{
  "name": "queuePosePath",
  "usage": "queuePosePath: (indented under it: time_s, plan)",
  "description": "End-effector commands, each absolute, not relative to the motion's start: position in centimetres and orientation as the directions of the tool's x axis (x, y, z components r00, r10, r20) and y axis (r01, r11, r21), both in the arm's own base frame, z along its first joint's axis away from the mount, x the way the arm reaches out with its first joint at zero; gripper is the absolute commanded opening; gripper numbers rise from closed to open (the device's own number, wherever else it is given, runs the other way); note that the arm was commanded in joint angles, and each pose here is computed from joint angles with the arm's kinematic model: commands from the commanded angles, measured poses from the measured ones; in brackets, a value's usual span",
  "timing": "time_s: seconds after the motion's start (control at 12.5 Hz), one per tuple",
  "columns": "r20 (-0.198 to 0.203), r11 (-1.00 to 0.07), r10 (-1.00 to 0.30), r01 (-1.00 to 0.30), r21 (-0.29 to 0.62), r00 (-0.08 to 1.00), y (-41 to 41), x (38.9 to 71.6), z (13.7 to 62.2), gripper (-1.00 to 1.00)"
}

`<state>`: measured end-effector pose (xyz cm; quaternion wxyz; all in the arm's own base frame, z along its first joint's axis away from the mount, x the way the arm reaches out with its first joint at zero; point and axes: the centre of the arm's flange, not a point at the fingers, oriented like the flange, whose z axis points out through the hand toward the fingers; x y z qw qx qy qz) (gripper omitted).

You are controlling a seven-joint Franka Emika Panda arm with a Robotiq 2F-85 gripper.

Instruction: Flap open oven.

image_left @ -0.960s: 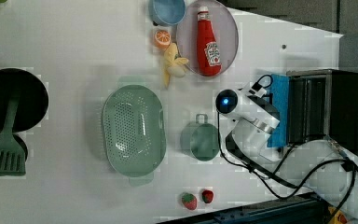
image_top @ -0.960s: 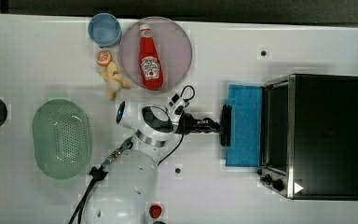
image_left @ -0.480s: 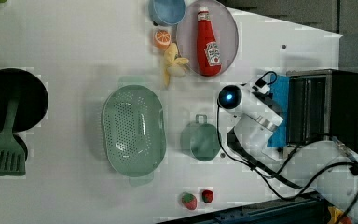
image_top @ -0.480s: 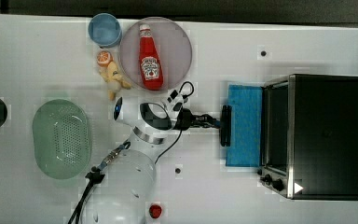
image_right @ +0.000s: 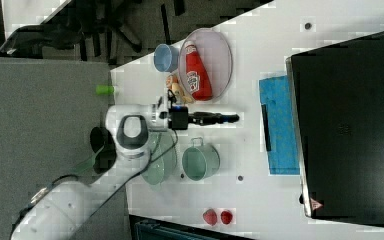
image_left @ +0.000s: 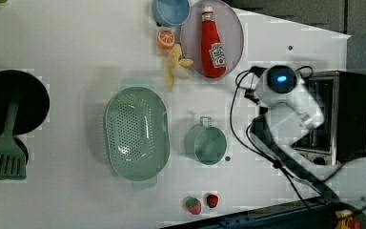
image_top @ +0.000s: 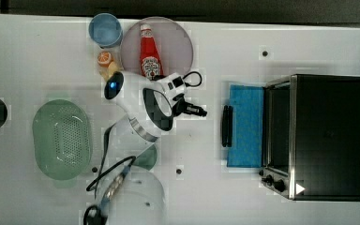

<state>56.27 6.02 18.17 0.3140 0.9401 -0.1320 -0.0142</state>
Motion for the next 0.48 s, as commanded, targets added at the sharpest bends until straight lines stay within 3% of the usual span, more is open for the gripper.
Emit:
queuePosePath:
  time_s: [0.08, 0.24, 0.48]
  plan:
    - [0.184, -0.785, -0.392, -0.432, 0.444, 0.901, 4.3, 58.7, 27.0, -0.65]
    - [0.2, -0.77, -0.504, -0.542, 0.336, 0.84, 2.7, 58.9, 31.6, -0.65]
    - [0.193, -0.729, -0.618, -0.648, 0.22, 0.762, 0.2, 58.1, 37.9, -0.65]
